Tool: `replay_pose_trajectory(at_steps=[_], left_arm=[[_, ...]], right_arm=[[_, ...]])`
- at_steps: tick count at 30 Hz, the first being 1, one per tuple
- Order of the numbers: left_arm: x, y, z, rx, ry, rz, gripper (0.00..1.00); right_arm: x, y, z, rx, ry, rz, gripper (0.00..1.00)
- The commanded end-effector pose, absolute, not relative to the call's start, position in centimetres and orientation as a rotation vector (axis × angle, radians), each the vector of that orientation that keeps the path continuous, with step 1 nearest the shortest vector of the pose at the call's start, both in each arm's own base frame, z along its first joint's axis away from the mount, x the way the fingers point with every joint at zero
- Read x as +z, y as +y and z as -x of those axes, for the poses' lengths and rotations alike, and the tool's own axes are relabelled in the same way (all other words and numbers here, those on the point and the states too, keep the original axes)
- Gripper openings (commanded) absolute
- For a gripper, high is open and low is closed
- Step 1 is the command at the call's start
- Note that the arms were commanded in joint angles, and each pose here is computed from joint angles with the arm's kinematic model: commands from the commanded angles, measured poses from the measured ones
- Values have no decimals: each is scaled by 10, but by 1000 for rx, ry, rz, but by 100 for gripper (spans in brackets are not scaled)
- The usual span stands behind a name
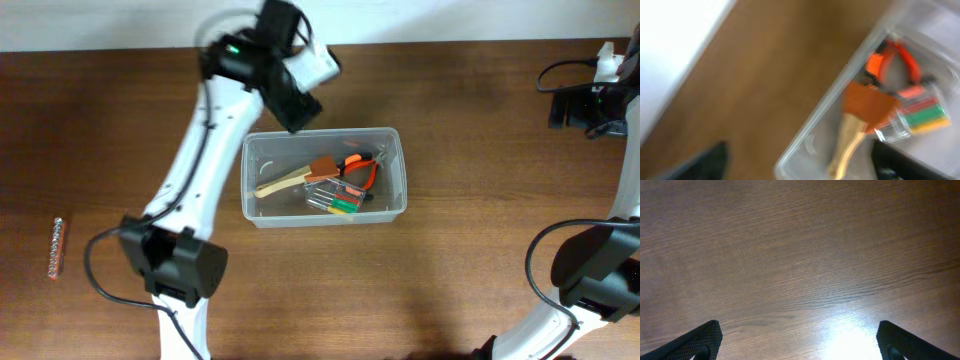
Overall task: Pack container
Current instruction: 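Lower the scraper into the container and open the left gripper, then raise the left gripper and move it left over the socket rail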
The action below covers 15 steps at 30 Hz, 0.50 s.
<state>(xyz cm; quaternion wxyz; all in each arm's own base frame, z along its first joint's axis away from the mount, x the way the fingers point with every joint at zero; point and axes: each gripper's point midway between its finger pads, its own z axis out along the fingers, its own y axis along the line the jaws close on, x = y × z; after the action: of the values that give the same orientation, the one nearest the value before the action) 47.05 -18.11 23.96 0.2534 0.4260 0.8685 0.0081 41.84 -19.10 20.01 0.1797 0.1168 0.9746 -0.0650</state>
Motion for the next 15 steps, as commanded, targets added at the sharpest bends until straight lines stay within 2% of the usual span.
replay_pose_trajectory(at_steps=[1,8,12,15], left_arm=[[281,-122,-484,206,2415,-843,99],[291,-22,-450,269,2648,-487,99],[284,37,-434,247,2755,-96,99],[286,65,-429,199,2754,52,99]], right_arm=[[197,-189,-419,-174,2760,-320,99],[197,-189,-419,-174,2761,-320,99],[197,-189,-419,-174,2761,-320,99],[197,-189,-419,-174,2760,-320,99]])
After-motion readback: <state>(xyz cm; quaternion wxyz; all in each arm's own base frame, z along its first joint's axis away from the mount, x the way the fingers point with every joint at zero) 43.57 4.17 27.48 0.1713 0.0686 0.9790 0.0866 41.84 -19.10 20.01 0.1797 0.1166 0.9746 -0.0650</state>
